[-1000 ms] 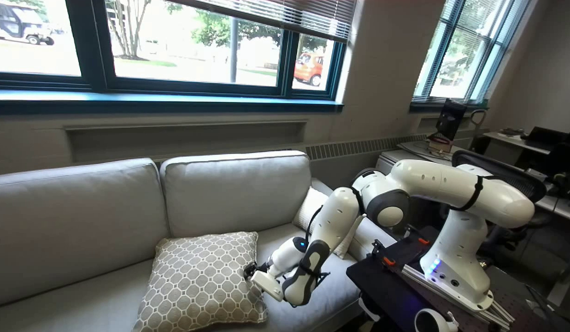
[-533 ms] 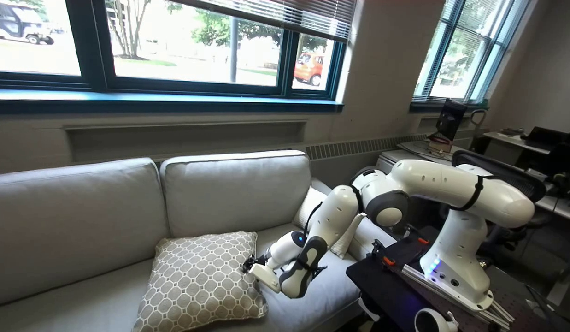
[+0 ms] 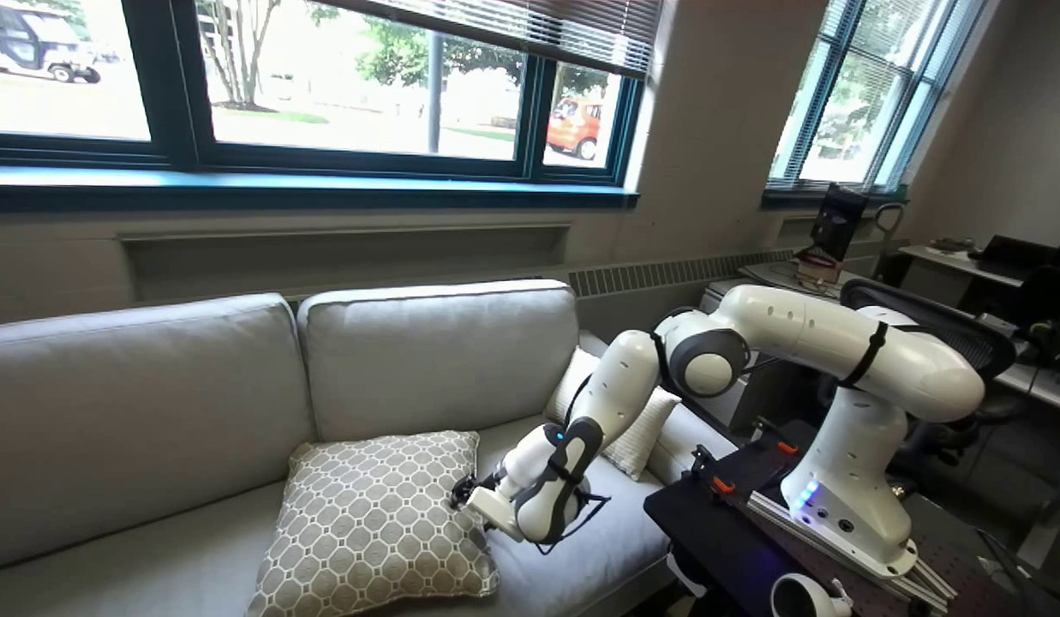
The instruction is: Move the small pillow to the right armrest, move the pillow in the middle of the sofa to the right
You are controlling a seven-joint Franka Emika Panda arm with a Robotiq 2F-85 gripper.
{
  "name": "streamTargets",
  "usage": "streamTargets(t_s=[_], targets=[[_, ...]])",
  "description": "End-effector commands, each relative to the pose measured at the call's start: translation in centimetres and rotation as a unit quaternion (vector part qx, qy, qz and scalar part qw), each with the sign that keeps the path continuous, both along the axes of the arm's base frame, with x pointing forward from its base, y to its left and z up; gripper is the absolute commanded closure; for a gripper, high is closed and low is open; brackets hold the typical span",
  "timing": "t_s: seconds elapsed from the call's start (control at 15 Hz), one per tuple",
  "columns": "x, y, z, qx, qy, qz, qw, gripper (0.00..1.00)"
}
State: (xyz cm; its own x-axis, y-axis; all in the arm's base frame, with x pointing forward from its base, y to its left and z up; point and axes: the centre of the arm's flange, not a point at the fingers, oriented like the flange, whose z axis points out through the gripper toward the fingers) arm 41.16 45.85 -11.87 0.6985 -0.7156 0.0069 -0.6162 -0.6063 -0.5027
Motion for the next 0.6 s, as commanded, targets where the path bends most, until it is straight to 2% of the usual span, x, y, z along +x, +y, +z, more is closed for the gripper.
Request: streamTargets(t_s=[0.0, 0.07, 0.13, 0.53], targets=[[1.9, 1.5, -7.1, 0.020, 0.013, 0.014, 0.9996, 0.00], [2.0, 1.4, -7.2, 0.018, 0.016, 0.019, 0.9995, 0.25], [2.0, 1.1, -7.3, 0.016, 0.022, 0.018, 0.9995, 0.27], [2.0, -0.2, -7.8, 0.027, 0.049, 0.015, 0.9983, 0.71]])
